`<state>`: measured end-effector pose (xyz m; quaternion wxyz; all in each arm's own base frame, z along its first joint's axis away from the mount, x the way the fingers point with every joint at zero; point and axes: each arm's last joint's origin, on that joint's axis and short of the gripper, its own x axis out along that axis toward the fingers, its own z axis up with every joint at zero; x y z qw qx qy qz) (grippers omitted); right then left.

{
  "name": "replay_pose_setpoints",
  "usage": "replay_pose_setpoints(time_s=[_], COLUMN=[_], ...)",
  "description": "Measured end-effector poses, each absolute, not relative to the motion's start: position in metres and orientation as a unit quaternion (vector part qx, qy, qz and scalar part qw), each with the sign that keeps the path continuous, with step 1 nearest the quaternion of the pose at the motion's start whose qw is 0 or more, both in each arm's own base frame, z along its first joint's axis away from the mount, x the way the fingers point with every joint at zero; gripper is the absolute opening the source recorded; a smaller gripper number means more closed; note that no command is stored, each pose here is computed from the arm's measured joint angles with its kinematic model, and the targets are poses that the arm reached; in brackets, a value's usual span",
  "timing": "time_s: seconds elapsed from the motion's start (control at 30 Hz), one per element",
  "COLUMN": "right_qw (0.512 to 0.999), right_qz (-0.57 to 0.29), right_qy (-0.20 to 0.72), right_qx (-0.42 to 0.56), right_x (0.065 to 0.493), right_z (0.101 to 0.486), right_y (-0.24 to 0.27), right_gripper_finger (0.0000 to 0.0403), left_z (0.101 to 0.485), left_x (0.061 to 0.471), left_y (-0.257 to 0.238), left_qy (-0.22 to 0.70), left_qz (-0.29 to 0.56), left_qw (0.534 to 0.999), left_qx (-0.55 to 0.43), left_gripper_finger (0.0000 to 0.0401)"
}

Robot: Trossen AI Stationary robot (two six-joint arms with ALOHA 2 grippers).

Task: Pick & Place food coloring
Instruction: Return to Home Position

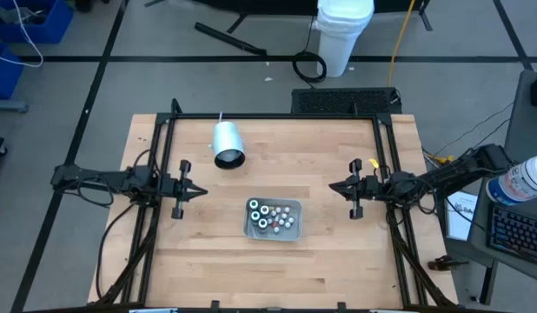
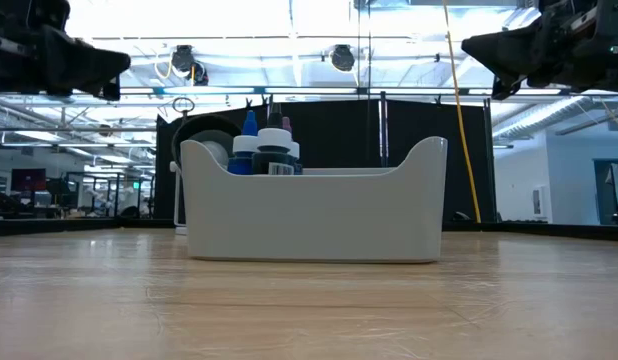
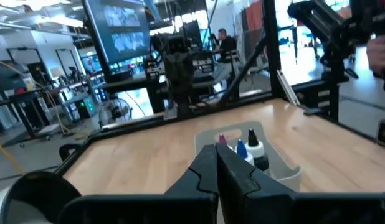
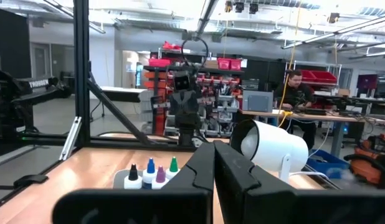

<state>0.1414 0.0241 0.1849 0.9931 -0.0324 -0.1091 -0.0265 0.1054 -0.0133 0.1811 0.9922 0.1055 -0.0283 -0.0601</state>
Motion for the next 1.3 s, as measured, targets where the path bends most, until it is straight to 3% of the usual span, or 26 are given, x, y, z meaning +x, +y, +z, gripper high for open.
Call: replay_pose_setpoints(time_s=[0.3,1.3], right_qw=[0.993,0.992], right_qz=[-0.028,-0.055], right_qy=[-0.108,-0.102], right_qx=[-0.032,-0.049], right_x=[0.14,0.112], right_z=[0.185,0.191], right_y=[0.024,0.02], right_gripper_finger=[0.0,0.0], left_z=[0.165,0.168], left_x=[0.1,0.097], left_y=[-0.01,-0.009], left_qy=[0.001,-0.011], left_qz=[-0.054,-0.053], left_qw=[0.992,0.993], left_qx=[0.114,0.103], left_gripper_finger=[0.0001,0.0])
